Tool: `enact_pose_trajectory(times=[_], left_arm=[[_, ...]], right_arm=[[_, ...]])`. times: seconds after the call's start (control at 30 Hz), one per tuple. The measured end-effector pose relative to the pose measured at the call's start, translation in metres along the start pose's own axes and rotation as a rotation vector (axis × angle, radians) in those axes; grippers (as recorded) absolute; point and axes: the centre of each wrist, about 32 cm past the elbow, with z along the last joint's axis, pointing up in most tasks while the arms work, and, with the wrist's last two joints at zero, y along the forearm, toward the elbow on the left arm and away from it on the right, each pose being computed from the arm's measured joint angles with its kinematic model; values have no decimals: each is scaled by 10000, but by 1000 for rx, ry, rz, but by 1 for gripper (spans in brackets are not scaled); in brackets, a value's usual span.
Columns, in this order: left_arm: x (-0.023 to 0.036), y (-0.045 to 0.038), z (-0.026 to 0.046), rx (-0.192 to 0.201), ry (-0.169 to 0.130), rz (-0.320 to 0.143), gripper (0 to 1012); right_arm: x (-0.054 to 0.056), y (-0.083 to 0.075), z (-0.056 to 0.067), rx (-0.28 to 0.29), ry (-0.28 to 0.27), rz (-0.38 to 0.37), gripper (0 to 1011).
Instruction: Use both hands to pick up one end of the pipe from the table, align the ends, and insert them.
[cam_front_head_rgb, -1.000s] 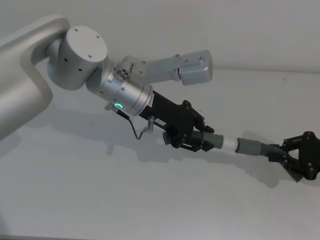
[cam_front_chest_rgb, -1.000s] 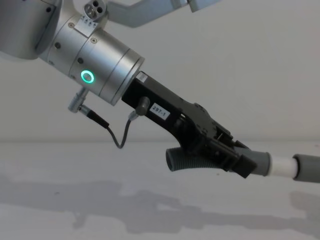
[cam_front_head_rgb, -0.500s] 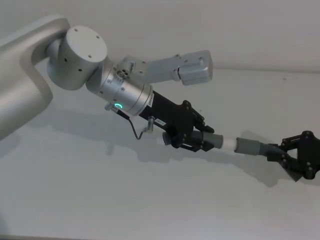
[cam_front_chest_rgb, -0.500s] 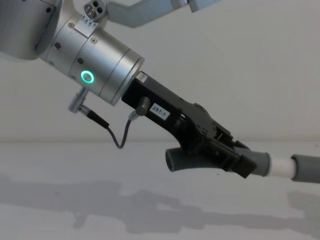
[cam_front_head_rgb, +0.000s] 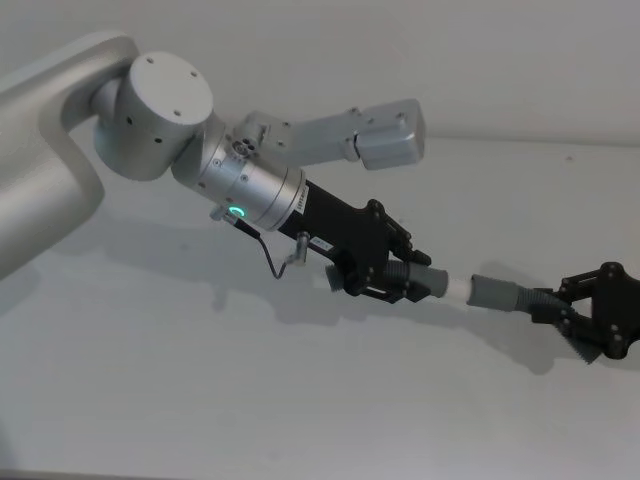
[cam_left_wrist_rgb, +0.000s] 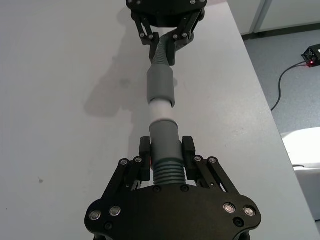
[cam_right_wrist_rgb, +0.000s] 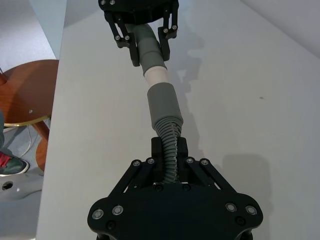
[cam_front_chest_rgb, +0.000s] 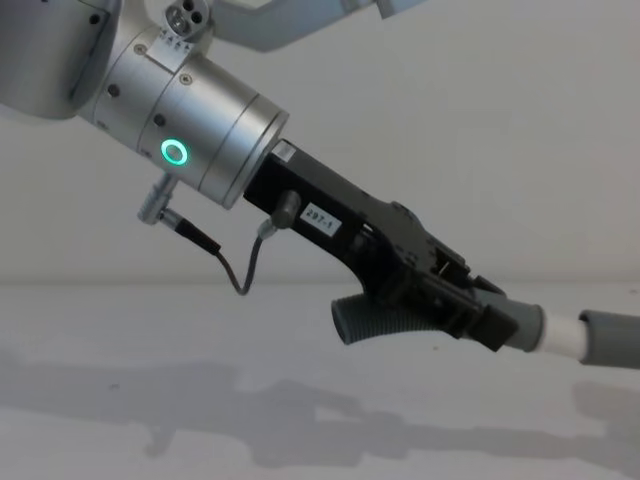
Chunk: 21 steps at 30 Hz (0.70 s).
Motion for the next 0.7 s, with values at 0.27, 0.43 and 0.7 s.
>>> enact_pose_trajectory(times=[0.27,0.43,0.7], left_arm=[[-15,4,-7,-16,-13,2,368],[-25,6,-11,-24,-19,6,368],[-38,10,-18,-33,-24,14,368]], right_arm=[[7,0,3,0,0,1,158],[11,-1,8,-1,-1,1,158],[18,-2,12,-2,-3,2,158]])
